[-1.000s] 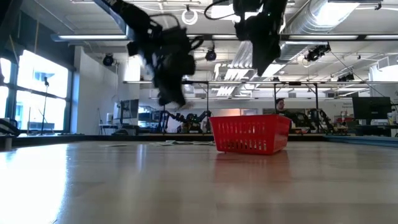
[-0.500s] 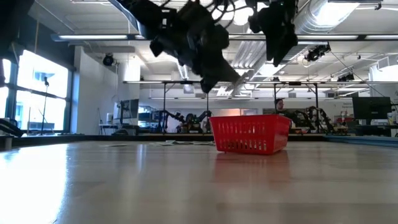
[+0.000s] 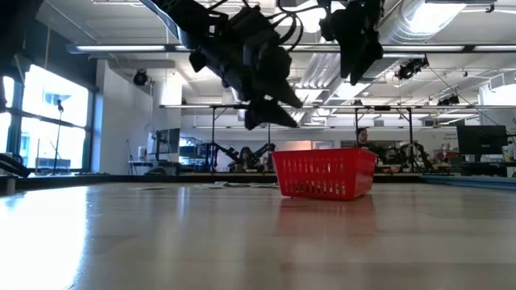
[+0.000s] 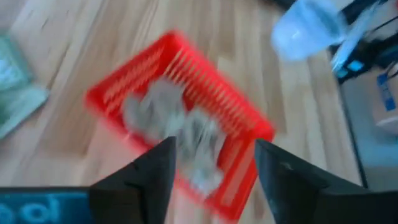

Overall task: Pick and place items into bin
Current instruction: Put the green stevia packet into the bin

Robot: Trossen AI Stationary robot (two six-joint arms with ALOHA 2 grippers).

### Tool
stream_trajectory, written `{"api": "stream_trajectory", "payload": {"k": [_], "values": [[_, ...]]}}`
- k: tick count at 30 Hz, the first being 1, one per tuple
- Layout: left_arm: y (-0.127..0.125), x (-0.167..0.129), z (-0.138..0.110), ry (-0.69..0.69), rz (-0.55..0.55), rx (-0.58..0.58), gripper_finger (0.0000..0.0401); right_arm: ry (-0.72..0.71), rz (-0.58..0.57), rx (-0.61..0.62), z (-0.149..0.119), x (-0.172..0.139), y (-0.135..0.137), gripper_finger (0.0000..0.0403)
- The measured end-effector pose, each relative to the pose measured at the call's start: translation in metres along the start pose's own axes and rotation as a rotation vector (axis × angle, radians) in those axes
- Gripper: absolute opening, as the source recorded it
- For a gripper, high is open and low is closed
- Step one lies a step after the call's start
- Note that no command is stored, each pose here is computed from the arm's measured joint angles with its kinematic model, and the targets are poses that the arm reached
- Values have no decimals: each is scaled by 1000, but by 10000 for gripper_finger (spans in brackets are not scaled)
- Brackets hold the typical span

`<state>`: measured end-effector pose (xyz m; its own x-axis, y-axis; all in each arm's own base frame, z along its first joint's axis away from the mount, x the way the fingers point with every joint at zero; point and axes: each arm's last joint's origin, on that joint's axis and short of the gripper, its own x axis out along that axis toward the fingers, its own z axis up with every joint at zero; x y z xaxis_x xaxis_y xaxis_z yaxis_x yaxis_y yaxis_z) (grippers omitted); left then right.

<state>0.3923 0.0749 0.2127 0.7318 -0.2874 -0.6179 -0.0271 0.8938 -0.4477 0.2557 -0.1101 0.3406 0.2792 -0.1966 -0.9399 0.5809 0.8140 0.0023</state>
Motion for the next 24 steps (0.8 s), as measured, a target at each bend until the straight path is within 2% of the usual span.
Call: {"api": "stream_trajectory", "payload": {"k": [3,7,9,13,16,20,24], "values": [[7,-22,-14,163,135,-48,271,-8,1,-7,1,0,0,276],[17,-52,-31,350,453,-96,268,-25,7,-44,5,3,0,276],[24,-64,-34,382,549,-161,260,-10,38,-40,10,11,-2,276],[39,-81,-36,387,616,-314,242,72,122,-26,25,46,-8,276],[52,-90,-37,381,646,-389,231,115,107,-71,36,77,-11,276],[60,-98,-40,399,657,-451,221,194,94,-148,43,117,-12,276],[55,-100,-43,435,650,-459,218,250,51,-261,45,145,-16,276]]}}
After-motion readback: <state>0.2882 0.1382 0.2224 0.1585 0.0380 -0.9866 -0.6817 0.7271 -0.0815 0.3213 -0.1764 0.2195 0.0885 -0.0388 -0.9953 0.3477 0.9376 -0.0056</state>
